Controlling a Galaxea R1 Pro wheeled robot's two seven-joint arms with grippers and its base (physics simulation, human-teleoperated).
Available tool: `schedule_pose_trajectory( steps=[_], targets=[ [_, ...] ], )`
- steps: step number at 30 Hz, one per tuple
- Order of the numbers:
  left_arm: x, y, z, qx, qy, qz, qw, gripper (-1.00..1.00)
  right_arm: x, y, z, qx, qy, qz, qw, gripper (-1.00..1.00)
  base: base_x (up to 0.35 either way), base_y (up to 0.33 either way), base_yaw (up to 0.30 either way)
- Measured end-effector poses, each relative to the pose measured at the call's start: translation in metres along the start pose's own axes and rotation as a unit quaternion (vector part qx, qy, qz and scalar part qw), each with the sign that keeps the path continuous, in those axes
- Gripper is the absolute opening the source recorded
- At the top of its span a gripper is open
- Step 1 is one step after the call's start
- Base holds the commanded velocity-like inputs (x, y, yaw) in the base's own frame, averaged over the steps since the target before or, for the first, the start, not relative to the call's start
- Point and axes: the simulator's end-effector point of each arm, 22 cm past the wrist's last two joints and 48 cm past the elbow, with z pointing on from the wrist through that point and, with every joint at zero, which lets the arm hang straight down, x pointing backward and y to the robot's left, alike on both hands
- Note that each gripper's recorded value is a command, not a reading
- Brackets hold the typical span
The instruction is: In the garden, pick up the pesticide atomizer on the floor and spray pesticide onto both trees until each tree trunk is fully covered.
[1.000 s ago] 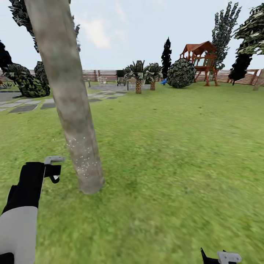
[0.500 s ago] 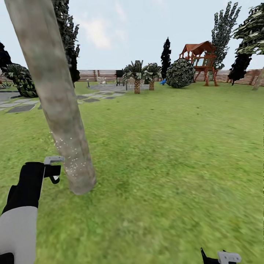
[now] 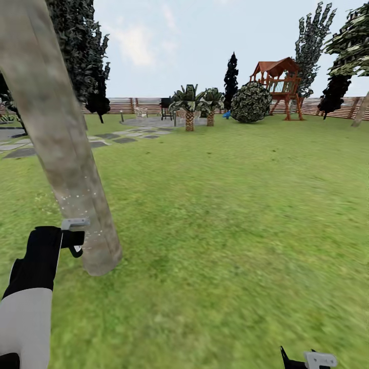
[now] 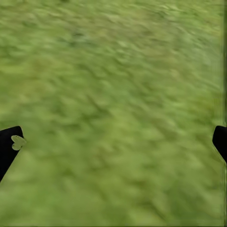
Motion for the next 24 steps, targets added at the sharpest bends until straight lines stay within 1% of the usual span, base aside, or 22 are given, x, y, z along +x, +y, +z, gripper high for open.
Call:
schedule_pose_trajectory(
  steps=[5,13,17,24],
  targets=[
    [0.0004,0.0001,0.0002,0.000,0.001,0.000,1.0000,-1.00,0.0002,0.0000,-0.0001,0.000,0.000,0.000,1.0000,1.00,0.002,-0.273,0.031],
    [-0.0011,0.0012,-0.0002,-0.001,0.000,0.000,1.0000,-1.00,0.0002,0.0002,-0.0001,0.000,0.000,0.000,1.0000,1.00,0.020,-0.273,0.253],
    [0.0000,0.0017,0.0004,-0.001,0.002,0.000,1.0000,-1.00,0.0002,0.0002,-0.0001,0.000,0.000,0.000,1.0000,1.00,0.178,-0.231,0.228],
    [0.0068,0.0076,0.0027,-0.007,0.009,0.002,0.9999,-1.00,0.0001,0.0005,0.0000,-0.001,0.000,-0.001,1.0000,1.00,0.229,-0.195,0.023]
  ],
)
